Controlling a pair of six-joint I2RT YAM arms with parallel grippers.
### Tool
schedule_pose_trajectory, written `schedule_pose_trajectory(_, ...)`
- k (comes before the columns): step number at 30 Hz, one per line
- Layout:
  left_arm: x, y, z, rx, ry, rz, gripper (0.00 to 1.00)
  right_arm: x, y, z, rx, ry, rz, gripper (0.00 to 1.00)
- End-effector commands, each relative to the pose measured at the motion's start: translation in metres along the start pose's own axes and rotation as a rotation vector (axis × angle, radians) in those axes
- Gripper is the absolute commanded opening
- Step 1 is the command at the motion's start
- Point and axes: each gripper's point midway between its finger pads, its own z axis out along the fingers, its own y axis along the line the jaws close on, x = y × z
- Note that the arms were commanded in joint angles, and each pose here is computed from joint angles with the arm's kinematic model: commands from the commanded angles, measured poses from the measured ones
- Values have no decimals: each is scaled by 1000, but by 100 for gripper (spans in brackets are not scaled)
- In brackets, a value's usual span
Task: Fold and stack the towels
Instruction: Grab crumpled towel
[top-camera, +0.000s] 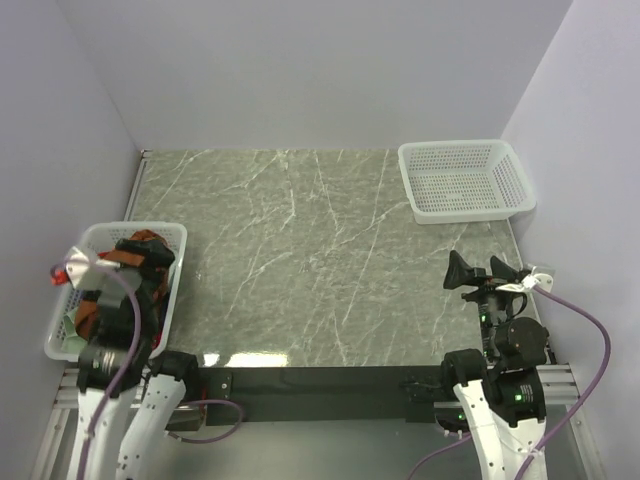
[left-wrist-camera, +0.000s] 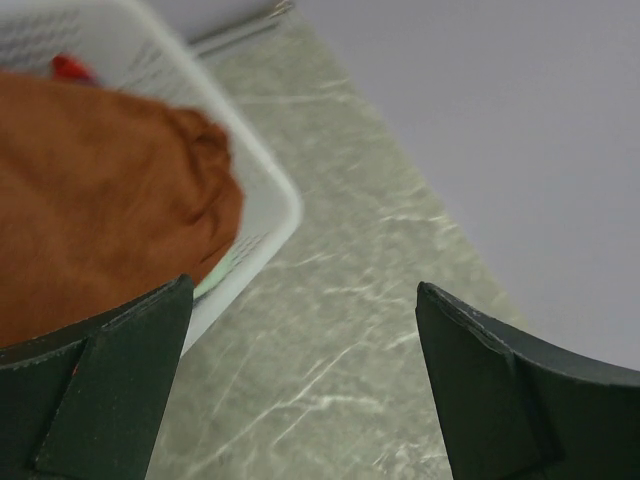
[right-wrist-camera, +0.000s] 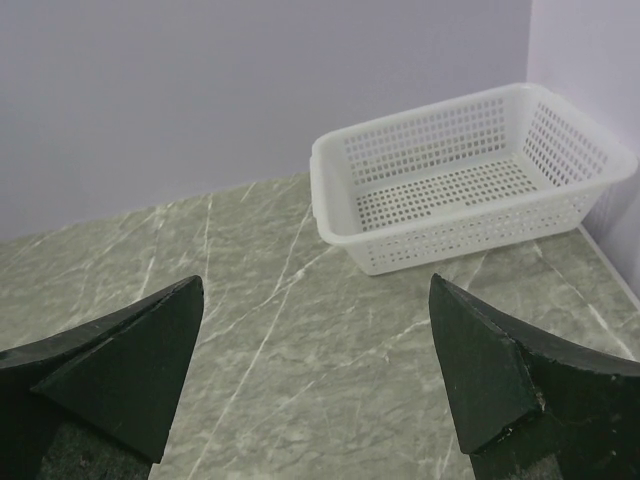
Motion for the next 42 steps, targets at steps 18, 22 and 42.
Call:
schedule_pose_trajectory(18, 57, 68, 94, -679, 285, 137, 99, -48, 36, -37, -233, -135, 19, 100)
schedule_pose_trajectory(22, 73, 85, 110, -720, 341, 140, 96, -45, 37, -38, -239, -122, 6, 100)
schedule_pose_trajectory(42, 8, 47, 118, -645, 219, 210, 1, -49, 41, -36, -255, -96, -51, 100)
